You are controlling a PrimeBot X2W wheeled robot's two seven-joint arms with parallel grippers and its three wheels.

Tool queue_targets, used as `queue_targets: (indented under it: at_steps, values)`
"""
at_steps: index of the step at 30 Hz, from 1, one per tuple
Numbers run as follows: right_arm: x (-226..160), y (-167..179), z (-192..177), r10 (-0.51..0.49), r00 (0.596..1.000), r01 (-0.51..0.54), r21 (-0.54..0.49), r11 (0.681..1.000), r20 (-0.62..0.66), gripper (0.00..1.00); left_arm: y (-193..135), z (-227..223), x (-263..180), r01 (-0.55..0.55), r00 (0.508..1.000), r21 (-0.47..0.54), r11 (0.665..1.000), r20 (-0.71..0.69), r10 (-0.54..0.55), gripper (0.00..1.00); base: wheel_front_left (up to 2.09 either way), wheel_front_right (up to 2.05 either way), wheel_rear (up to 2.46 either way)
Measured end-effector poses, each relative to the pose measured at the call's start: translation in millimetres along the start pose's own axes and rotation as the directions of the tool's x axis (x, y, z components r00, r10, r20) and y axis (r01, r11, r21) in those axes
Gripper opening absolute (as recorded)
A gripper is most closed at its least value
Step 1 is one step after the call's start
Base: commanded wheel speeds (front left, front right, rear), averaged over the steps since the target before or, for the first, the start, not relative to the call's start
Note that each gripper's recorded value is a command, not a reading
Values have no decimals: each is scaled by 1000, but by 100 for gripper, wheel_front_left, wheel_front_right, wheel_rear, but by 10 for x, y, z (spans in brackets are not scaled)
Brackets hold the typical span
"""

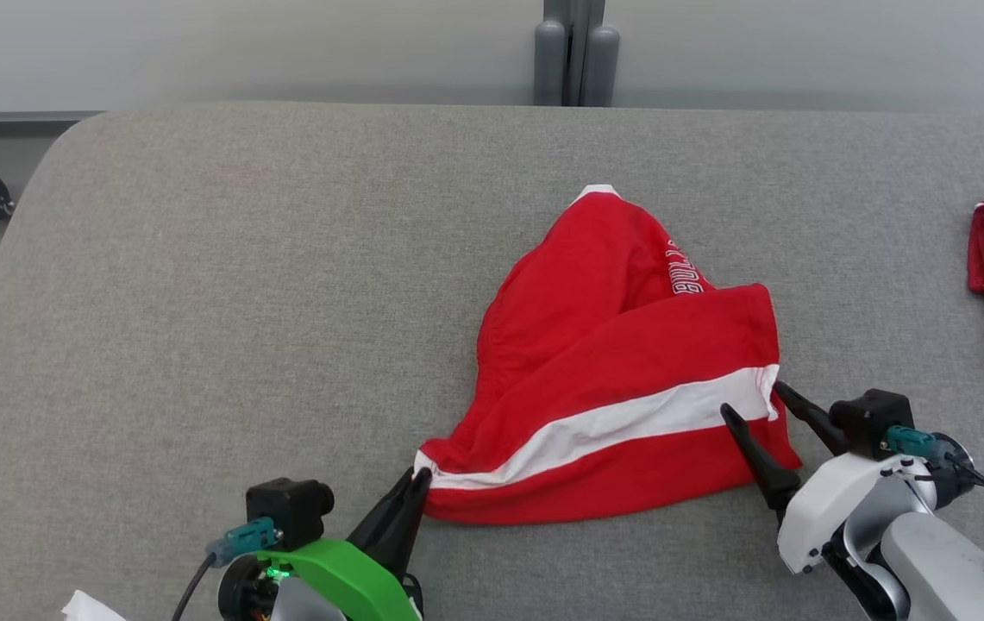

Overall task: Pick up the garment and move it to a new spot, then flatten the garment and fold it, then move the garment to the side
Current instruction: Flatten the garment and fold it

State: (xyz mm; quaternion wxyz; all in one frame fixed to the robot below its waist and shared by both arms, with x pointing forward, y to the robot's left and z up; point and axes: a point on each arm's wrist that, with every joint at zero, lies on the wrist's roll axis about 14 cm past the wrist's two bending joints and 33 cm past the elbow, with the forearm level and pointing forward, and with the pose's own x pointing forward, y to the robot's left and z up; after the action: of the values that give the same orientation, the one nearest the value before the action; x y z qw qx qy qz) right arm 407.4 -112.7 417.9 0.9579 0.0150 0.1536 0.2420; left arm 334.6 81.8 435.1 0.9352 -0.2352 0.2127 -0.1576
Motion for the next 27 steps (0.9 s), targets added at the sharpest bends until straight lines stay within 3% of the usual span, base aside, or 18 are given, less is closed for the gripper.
queue_targets:
  at_steps: [1,5,6,7,13,19,23,27]
  values:
    - [30,-20,-46,-6,1000,6,-15,1000,-20,100,-13,-10,10,3,1000,-3,1000,-2,-3,0,0,0,0]
    - [94,-46,-143,-29,998,28,-24,999,-47,34,-40,-27,26,8,1000,-5,1000,-5,-8,0,0,0,0]
    - [108,-15,-140,-28,999,27,-15,1000,-39,10,-40,-19,30,8,1000,-6,1000,-1,-8,0,0,0,0]
    - [114,5,-137,-25,999,25,-14,1000,-36,0,-40,-10,34,8,1000,-6,1000,3,-8,0,0,0,0]
    - [88,-101,-26,-65,998,65,21,998,22,0,-41,57,85,13,1000,7,1000,27,-13,0,0,0,0]
    - [-39,-339,510,-128,970,111,92,990,206,0,-161,562,178,60,979,30,998,193,-64,0,0,0,0]
    - [-289,-557,1208,-175,893,126,142,982,414,0,-530,1199,293,190,922,61,980,331,-199,0,0,0,0]
    - [-593,-772,1811,-198,801,135,152,979,565,0,-1014,1853,374,346,837,106,932,413,-358,0,0,0,0]
